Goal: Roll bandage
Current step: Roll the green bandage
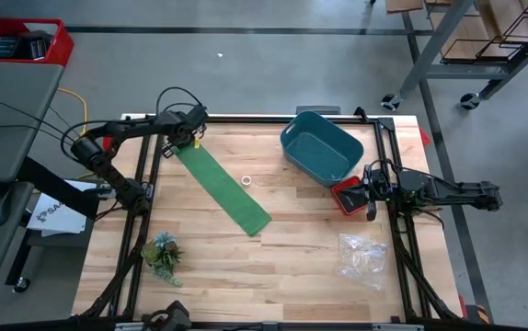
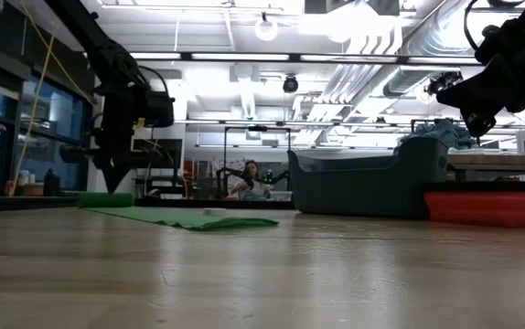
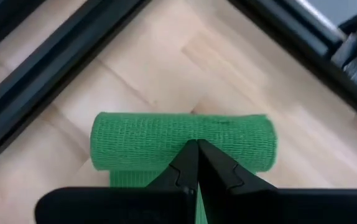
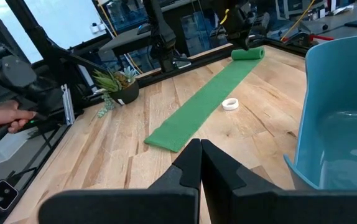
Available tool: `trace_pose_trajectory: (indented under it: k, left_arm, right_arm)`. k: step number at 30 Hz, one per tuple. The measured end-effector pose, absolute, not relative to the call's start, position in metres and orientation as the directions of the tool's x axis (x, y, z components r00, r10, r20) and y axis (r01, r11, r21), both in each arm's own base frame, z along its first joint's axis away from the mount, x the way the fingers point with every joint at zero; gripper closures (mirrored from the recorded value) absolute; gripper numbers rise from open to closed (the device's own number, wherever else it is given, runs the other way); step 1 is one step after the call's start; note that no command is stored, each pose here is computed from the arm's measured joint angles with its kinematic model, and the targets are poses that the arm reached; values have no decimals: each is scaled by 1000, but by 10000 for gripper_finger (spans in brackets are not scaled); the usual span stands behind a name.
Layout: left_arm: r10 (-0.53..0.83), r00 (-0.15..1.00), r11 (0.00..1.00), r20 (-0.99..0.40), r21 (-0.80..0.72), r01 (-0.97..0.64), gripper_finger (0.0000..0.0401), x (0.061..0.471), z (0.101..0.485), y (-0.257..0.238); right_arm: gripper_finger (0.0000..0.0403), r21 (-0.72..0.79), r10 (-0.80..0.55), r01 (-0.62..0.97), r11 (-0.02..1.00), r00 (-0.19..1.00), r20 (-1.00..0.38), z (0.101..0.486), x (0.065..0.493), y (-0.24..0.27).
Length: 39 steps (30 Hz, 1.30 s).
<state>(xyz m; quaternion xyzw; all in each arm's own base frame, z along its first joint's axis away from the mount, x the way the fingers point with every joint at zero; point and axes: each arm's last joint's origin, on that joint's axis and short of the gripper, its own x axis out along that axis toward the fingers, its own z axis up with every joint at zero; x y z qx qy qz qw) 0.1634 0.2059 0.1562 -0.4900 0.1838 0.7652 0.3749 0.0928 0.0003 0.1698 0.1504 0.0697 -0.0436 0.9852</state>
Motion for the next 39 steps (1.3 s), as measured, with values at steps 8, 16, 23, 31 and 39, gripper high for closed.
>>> trace_pose_trajectory:
  k: [8,16,23,31,39]
  left_arm:
    - [316,-30,-624,-948,-184,-759,401,203,155,170]
    - [549,-26,-583,-835,-361,-728,401,197,197,158]
    - [447,-128,-607,-885,-195,-770,401,182,187,158]
    - [350,-100,-659,-931,-169,-733,401,198,153,155]
    - [347,-70,-646,-935,-185,-741,401,213,148,139]
  right_arm:
    - [403,290,-65,107,951,986,-151,170,93,0]
    - [403,290,-65,107,951,986,-150,170,93,0]
    - [403,290,-65,107,951,987,-150,170,93,0]
    - [403,290,-66,107,951,986,-151,170,93,0]
    - [403,290,-66,107,951,986,-150,170,93,0]
